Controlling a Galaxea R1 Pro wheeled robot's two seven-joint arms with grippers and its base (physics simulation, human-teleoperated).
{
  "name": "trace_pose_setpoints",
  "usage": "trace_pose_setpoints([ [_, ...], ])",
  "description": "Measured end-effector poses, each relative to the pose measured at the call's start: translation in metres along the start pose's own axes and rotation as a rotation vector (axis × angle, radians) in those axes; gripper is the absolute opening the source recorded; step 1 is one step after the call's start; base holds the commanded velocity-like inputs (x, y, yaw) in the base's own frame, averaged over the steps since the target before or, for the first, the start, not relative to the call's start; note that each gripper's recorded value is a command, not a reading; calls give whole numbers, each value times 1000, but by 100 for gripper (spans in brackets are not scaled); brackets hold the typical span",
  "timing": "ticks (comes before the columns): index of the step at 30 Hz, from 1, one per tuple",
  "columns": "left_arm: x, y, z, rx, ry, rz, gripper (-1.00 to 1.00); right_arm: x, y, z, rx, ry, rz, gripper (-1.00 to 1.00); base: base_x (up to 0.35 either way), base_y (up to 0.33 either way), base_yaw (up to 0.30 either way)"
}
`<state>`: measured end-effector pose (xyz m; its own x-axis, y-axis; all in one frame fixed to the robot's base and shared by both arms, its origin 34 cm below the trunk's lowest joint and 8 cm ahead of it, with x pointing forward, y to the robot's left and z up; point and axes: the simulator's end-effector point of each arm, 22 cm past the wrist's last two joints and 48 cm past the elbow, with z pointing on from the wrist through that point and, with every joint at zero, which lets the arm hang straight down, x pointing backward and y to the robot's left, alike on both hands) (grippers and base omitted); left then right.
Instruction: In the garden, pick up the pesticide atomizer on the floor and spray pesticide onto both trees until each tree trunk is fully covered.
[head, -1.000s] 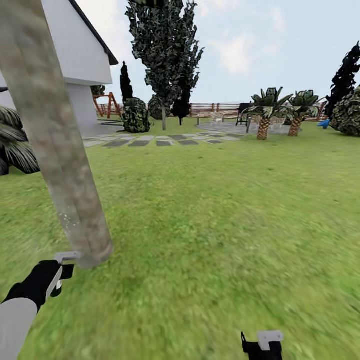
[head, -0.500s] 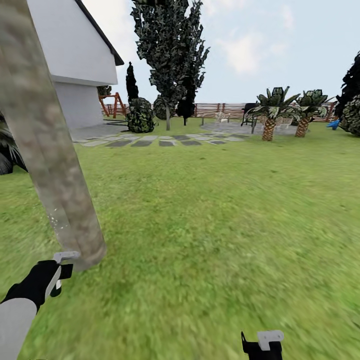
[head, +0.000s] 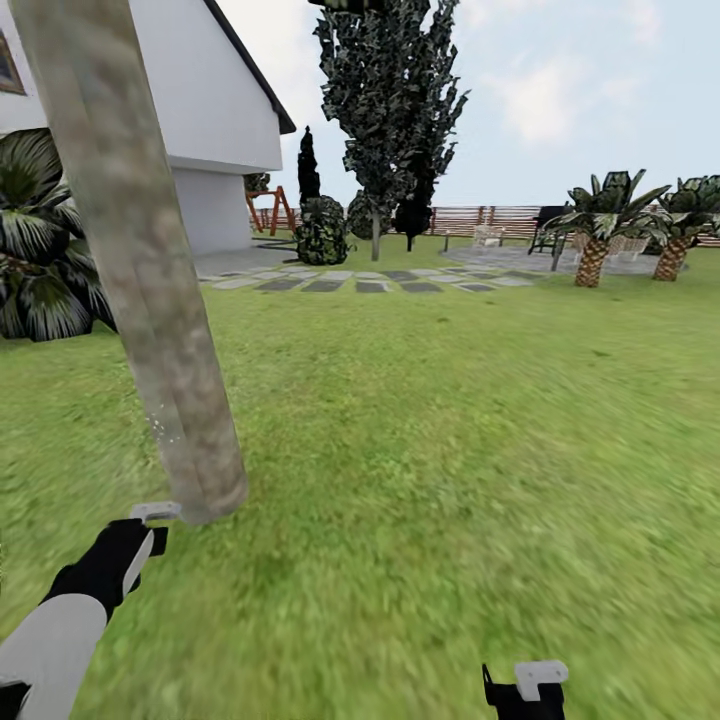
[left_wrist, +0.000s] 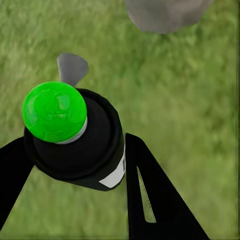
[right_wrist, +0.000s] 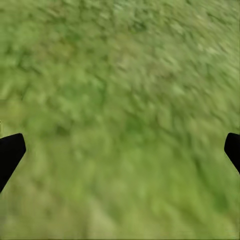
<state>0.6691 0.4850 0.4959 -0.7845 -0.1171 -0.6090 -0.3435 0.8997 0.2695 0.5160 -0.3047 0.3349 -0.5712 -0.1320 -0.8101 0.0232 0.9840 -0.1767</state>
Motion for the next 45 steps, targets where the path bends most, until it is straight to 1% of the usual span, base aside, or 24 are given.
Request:
trace_pose_setpoints([
  [4,0,-3,-1,2,-1,5,-100,0,-1,0,1,0,0,100,273,-116,12],
  [18,0,-4,-1,3,-1,4,-100,0,-1,0,1,0,-1,100,301,-100,6],
  [30,0,-4,-1,3,-1,5,-100,0,0,0,-1,-1,-1,100,237,-176,244],
  [41,-1,-4,-1,2,-2,5,-100,0,0,0,-1,-1,-1,100,209,-202,18],
  [45,-1,-4,-1,2,-2,5,-100,0,0,0,-1,-1,-1,100,168,-232,215],
])
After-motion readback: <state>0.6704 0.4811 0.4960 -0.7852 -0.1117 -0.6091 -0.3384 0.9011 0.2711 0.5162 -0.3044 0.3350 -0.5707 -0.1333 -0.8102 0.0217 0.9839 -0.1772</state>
